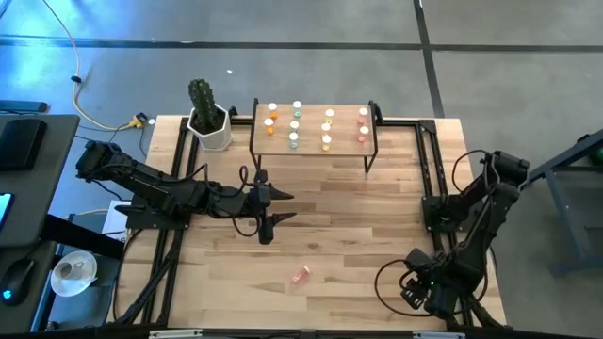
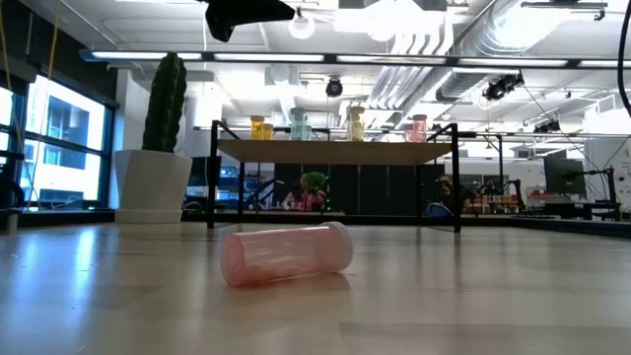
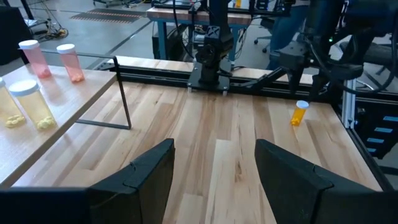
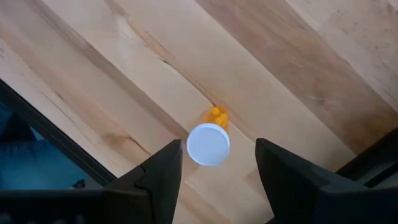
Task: Pick and place medicine bottles onto shelf by color
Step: Put the orange pill bottle on the shelf
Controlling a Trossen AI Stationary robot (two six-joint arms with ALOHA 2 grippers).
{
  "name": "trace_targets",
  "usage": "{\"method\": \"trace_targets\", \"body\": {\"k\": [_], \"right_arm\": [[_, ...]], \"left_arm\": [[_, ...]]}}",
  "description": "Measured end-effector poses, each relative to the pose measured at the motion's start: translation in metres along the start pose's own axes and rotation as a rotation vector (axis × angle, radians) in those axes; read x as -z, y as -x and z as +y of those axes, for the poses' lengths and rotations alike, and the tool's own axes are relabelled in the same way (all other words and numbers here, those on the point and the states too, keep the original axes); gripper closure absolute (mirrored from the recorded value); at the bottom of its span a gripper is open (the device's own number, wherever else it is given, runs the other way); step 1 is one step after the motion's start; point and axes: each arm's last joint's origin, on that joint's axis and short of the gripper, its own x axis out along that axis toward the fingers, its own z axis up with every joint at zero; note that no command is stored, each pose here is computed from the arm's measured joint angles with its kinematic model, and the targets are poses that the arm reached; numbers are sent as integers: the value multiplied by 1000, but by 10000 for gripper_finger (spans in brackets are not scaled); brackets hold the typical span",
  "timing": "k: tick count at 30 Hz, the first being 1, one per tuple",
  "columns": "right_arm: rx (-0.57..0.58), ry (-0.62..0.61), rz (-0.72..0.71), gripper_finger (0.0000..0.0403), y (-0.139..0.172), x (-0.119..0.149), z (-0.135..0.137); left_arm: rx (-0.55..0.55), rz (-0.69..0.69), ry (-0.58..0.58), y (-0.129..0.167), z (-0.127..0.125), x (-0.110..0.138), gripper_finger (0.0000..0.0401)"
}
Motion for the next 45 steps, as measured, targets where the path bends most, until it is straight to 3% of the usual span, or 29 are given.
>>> {"method": "trace_targets", "body": {"k": [17,27,32,38,45], "right_arm": [[64,6,-3,212,-25,6,8],[59,2,-2,286,-26,6,9],[51,-23,0,299,-26,6,10],[-19,-39,-6,295,-26,5,17],[-191,-33,-108,295,-27,-12,37]], "left_arm": [[3,0,0,0,0,0,190],[1,18,-8,0,0,2,190],[-5,68,-30,0,1,7,190],[58,136,-49,1,0,13,190],[208,219,-57,-3,-5,22,190]]}}
